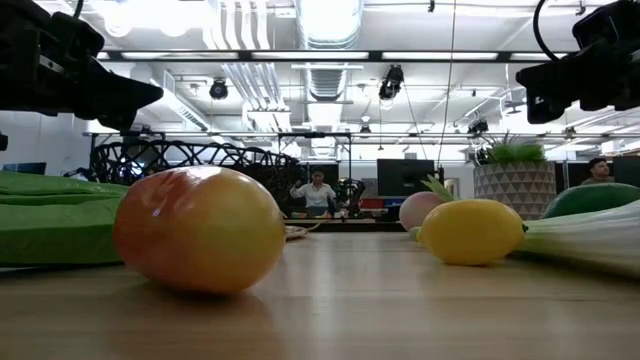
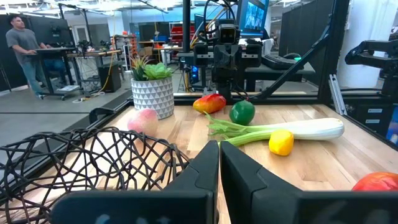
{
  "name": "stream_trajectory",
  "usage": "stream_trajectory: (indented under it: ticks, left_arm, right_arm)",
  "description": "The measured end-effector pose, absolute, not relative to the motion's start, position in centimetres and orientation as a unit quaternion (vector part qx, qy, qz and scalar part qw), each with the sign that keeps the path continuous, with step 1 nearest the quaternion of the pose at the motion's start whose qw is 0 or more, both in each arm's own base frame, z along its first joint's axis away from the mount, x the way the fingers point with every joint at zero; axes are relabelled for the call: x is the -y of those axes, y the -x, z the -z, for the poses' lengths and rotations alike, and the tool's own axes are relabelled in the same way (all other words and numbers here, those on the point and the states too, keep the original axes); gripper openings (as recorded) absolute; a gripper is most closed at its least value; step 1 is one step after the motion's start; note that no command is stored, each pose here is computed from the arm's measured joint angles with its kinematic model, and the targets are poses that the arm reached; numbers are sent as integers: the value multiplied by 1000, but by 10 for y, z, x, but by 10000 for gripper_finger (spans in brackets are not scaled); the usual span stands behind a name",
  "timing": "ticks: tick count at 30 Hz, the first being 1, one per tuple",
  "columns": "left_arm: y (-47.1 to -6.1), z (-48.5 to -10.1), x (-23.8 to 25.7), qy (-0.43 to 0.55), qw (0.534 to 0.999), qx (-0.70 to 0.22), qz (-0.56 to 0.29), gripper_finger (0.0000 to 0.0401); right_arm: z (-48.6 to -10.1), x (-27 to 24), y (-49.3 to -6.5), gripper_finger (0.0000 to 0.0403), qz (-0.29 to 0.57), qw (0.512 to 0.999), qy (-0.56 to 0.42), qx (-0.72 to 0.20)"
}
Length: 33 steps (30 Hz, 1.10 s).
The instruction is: Build produce basket
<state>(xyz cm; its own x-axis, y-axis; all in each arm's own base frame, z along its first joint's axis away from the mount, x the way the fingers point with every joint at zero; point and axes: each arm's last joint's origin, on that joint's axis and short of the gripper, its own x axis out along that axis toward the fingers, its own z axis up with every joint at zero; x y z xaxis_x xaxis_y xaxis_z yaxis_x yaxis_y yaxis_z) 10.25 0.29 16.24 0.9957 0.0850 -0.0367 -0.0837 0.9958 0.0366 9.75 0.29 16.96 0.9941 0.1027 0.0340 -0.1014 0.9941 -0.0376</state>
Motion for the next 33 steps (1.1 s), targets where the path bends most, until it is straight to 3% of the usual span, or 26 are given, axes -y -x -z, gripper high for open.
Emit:
stream_trajectory:
  ticks: [18, 20, 26, 33]
  left_arm:
    - [-102, -164, -4, -19, 998, -10, -57, 0]
    - [-102, -168, -4, -12, 998, 11, -61, 0]
    - [-98, -194, -4, 144, 977, 151, -38, 0]
    - [-91, -215, -1, 140, 956, 257, 16, 0]
  right_arm:
    - [-169, -3, -97, 18, -51, 998, 18, 18]
    - [-170, -3, -97, 18, -51, 998, 19, 18]
    - [-170, -3, -97, 18, -51, 998, 18, 18]
    - [-170, -3, -97, 18, -51, 998, 19, 18]
